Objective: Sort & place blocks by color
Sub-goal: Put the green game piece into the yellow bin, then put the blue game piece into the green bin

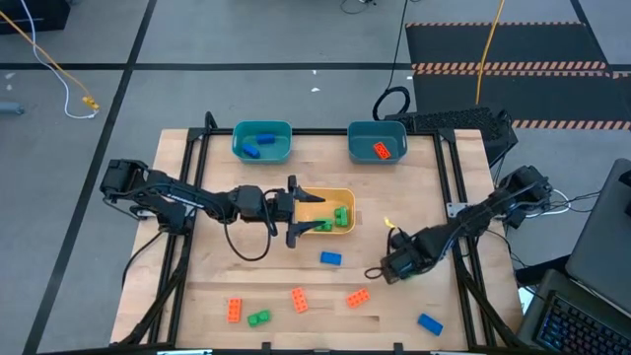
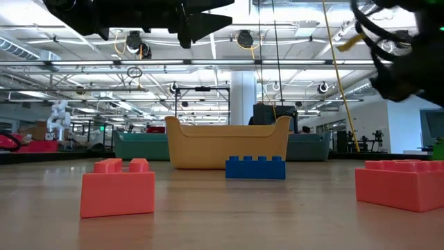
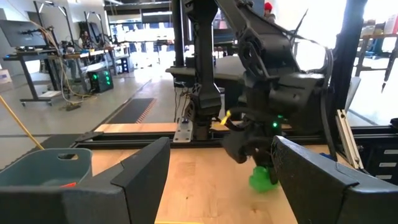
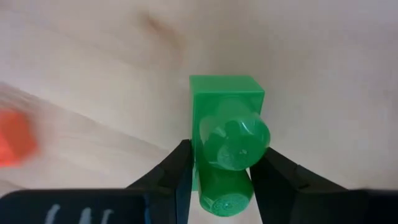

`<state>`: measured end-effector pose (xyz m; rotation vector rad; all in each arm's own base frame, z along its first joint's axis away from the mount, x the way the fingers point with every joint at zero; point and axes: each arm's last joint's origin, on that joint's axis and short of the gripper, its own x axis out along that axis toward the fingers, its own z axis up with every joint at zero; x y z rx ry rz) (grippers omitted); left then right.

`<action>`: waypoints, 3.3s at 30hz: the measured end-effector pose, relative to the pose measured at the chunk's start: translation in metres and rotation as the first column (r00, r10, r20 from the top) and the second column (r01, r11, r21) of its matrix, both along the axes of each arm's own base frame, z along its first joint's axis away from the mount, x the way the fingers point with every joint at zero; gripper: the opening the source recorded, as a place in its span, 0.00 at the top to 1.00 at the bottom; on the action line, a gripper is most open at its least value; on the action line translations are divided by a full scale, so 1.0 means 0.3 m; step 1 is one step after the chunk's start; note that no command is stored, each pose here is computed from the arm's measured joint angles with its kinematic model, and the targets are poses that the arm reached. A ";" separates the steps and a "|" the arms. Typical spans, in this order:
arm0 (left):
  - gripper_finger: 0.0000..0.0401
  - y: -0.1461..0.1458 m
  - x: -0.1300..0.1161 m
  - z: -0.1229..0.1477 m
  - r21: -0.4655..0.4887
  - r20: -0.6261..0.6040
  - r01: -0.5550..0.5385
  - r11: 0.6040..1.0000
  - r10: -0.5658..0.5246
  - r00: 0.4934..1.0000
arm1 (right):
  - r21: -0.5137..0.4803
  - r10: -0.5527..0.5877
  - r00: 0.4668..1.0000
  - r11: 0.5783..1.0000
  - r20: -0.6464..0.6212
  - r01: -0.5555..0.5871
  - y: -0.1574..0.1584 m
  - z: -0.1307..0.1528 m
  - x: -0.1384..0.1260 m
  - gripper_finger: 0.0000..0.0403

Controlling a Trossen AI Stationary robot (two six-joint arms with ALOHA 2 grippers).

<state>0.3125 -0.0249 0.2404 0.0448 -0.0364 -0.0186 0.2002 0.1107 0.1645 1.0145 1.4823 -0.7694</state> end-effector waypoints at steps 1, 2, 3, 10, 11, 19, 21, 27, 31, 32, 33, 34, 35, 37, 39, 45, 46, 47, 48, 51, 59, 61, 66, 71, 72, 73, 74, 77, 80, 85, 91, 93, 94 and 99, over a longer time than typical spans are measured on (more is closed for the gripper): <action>0.30 0.000 0.000 0.000 0.000 0.000 0.000 1.000 0.000 1.000 | -0.011 0.005 1.000 1.000 0.024 -0.005 -0.008 0.011 0.012 0.71; 0.30 0.000 0.000 0.000 0.000 0.000 0.000 1.000 0.000 1.000 | -0.021 0.010 0.999 1.000 0.046 -0.009 -0.017 0.021 0.022 0.71; 0.30 0.000 0.000 0.000 0.000 0.000 -0.001 1.000 0.001 1.000 | -0.032 0.016 0.998 0.999 0.066 -0.014 -0.026 0.030 0.032 0.71; 0.30 0.000 0.000 -0.003 0.001 -0.010 -0.001 1.000 0.001 1.000 | -0.160 0.140 0.968 0.981 0.210 -0.108 -0.104 0.092 0.115 0.71; 0.30 0.000 0.000 -0.006 0.002 -0.018 -0.001 1.000 0.001 1.000 | -0.216 0.185 0.950 0.968 0.250 -0.131 -0.119 0.103 0.134 0.71; 0.30 0.003 -0.016 -0.020 0.045 -0.129 -0.033 0.998 0.038 0.991 | -0.557 0.492 0.732 0.809 0.470 -0.186 -0.217 0.196 0.283 0.69; 0.30 0.006 -0.032 -0.005 0.047 -0.146 -0.037 0.998 0.044 0.988 | -0.591 0.521 0.703 0.787 0.484 -0.177 -0.247 0.206 0.301 0.69; 0.30 0.010 -0.074 0.043 0.048 -0.150 -0.042 0.998 0.049 0.988 | -0.658 0.554 0.684 0.740 0.475 -0.142 -0.344 0.222 0.327 0.68; 0.30 0.011 -0.079 0.038 0.045 -0.174 -0.052 0.998 0.059 0.983 | -0.688 0.566 0.648 0.720 0.510 -0.086 -0.385 0.237 0.353 0.68; 0.30 0.012 -0.079 0.040 0.045 -0.170 -0.053 0.998 0.060 0.984 | -0.688 0.572 0.634 0.721 0.521 -0.084 -0.389 0.238 0.359 0.68; 0.30 0.012 -0.079 0.040 0.044 -0.171 -0.053 0.998 0.060 0.983 | -0.682 0.577 0.622 0.725 0.529 -0.092 -0.393 0.234 0.366 0.68; 0.30 0.012 -0.079 0.036 0.046 -0.180 -0.056 0.997 0.063 0.982 | -0.678 0.581 0.613 0.729 0.536 -0.099 -0.397 0.227 0.374 0.68; 0.30 0.012 -0.078 0.031 0.049 -0.195 -0.060 0.997 0.068 0.978 | -0.675 0.584 0.606 0.731 0.540 -0.102 -0.398 0.221 0.381 0.68; 0.30 0.013 -0.079 0.021 0.058 -0.221 -0.063 0.996 0.074 0.973 | -0.673 0.591 0.605 0.730 0.533 -0.120 -0.398 0.201 0.393 0.68; 0.30 0.013 -0.080 0.022 0.058 -0.219 -0.066 0.996 0.077 0.973 | -0.682 0.606 0.601 0.719 0.521 -0.133 -0.399 0.181 0.408 0.68; 0.30 0.014 -0.080 0.018 0.060 -0.230 -0.066 0.996 0.078 0.970 | -0.703 0.639 0.601 0.690 0.480 -0.172 -0.402 0.153 0.420 0.60; 0.30 0.014 -0.081 0.016 0.061 -0.237 -0.066 0.996 0.078 0.968 | -0.706 0.643 0.600 0.686 0.477 -0.174 -0.402 0.153 0.421 0.56; 0.30 0.014 -0.081 0.014 0.062 -0.244 -0.065 0.996 0.079 0.967 | -0.708 0.644 0.599 0.684 0.476 -0.173 -0.402 0.154 0.421 0.52; 0.30 0.014 -0.081 0.012 0.063 -0.248 -0.065 0.996 0.079 0.966 | -0.710 0.644 0.599 0.683 0.476 -0.170 -0.403 0.155 0.421 0.48; 0.30 0.014 -0.082 0.012 0.067 -0.249 -0.064 0.996 0.079 0.965 | -0.709 0.643 0.601 0.684 0.475 -0.170 -0.404 0.154 0.421 0.38; 0.30 0.023 -0.086 -0.009 0.077 -0.312 -0.068 0.995 0.089 0.946 | -0.729 0.677 0.583 0.655 0.449 -0.199 -0.404 0.154 0.421 0.26; 0.30 0.023 -0.087 -0.011 0.081 -0.319 -0.066 0.994 0.089 0.943 | -0.747 0.705 0.563 0.629 0.431 -0.216 -0.400 0.157 0.423 0.26; 0.30 0.022 -0.091 -0.012 0.066 -0.332 -0.070 0.995 0.088 0.939 | -0.803 0.797 0.468 0.537 0.382 -0.259 -0.357 0.170 0.434 0.29; 0.30 0.009 -0.100 -0.027 -0.024 -0.389 -0.044 0.999 0.031 0.921 | -0.784 0.836 0.387 0.521 0.389 -0.337 -0.286 0.164 0.427 0.31; 0.30 0.001 -0.105 -0.038 -0.040 -0.424 -0.022 0.999 0.003 0.906 | -0.782 0.842 0.378 0.514 0.384 -0.352 -0.270 0.161 0.424 0.32; 0.30 -0.006 -0.110 -0.049 -0.053 -0.458 -0.009 0.999 -0.016 0.889 | -0.780 0.850 0.369 0.506 0.376 -0.369 -0.255 0.159 0.420 0.32; 0.30 -0.012 -0.116 -0.061 -0.066 -0.493 -0.006 0.998 -0.028 0.870 | -0.779 0.858 0.359 0.494 0.366 -0.387 -0.241 0.156 0.416 0.32; 0.30 -0.025 -0.135 -0.090 -0.098 -0.580 -0.027 0.995 -0.035 0.814 | -0.773 0.879 0.342 0.460 0.331 -0.436 -0.205 0.146 0.402 0.33; 0.30 -0.039 -0.148 -0.106 -0.131 -0.631 -0.052 0.990 -0.043 0.774 | -0.758 0.885 0.348 0.451 0.310 -0.472 -0.173 0.135 0.386 0.33; 0.30 -0.086 -0.166 -0.119 -0.160 -0.671 -0.036 0.987 -0.082 0.737 | -0.731 0.881 0.364 0.459 0.302 -0.505 -0.112 0.124 0.359 0.33; 0.30 -0.134 -0.196 -0.124 -0.131 -0.748 -0.100 0.986 -0.032 0.663 | -0.756 0.896 0.351 0.425 0.272 -0.498 -0.039 0.121 0.339 0.33; 0.30 -0.153 -0.199 -0.107 -0.097 -0.757 -0.122 0.988 0.007 0.653 | -0.766 0.899 0.355 0.414 0.258 -0.491 -0.021 0.110 0.340 0.33; 0.30 -0.162 -0.201 -0.099 -0.083 -0.757 -0.131 0.988 0.023 0.653 | -0.759 0.898 0.358 0.415 0.255 -0.501 -0.012 0.095 0.342 0.33; 0.30 -0.211 -0.214 -0.082 -0.025 -0.739 -0.144 0.989 0.079 0.669 | -0.725 0.889 0.385 0.434 0.248 -0.535 0.025 -0.002 0.367 0.33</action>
